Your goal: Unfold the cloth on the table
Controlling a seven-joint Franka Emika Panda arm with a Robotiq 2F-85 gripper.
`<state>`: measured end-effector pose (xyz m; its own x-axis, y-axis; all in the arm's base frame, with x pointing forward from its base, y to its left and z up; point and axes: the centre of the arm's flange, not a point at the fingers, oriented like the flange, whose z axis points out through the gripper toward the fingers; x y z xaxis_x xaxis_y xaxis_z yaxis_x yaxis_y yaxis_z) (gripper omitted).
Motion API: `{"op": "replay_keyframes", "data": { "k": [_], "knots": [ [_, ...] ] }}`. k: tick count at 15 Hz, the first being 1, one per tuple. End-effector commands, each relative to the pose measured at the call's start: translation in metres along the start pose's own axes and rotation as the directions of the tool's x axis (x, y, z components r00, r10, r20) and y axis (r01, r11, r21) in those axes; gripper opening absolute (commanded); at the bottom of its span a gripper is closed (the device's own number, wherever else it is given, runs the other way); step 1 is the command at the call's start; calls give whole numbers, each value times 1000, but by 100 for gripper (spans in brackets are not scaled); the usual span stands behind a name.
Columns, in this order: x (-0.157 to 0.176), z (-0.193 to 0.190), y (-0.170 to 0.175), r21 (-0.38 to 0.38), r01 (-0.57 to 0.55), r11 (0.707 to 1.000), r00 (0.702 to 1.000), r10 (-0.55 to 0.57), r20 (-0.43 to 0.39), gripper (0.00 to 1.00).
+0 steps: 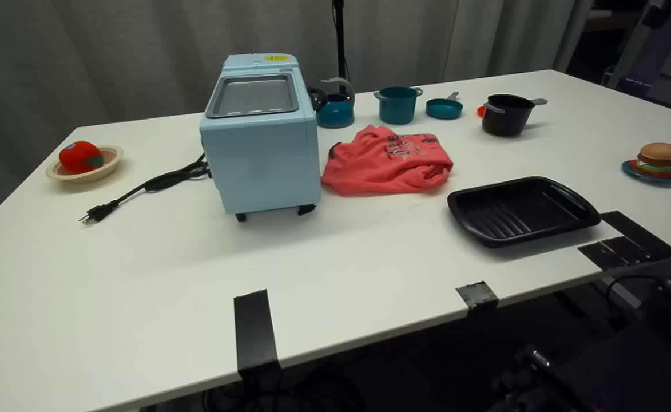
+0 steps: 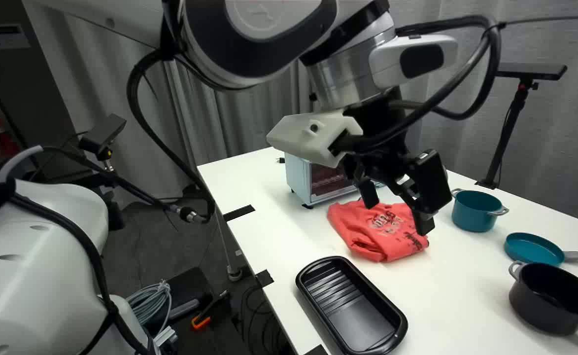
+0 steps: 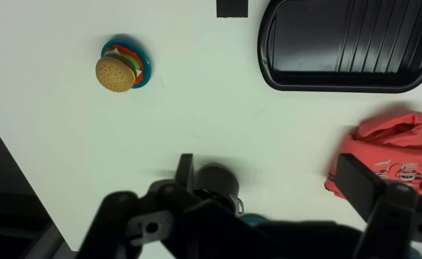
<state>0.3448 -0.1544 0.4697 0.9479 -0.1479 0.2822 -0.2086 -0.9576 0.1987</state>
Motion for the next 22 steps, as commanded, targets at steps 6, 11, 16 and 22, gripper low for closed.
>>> {"op": "replay_keyframes", "data": {
  "k": [6, 11, 16, 22],
  "knots": [
    [0, 0, 0, 0, 0, 1000, 1000, 0, 1, 100],
    [0, 0, 0, 0, 0, 1000, 1000, 0, 1, 100],
    [6, 5, -6, 14, 7, 1000, 1000, -7, 2, 100],
    [40, 20, -68, 114, 45, 992, 999, -46, 12, 100]
  ]
}}
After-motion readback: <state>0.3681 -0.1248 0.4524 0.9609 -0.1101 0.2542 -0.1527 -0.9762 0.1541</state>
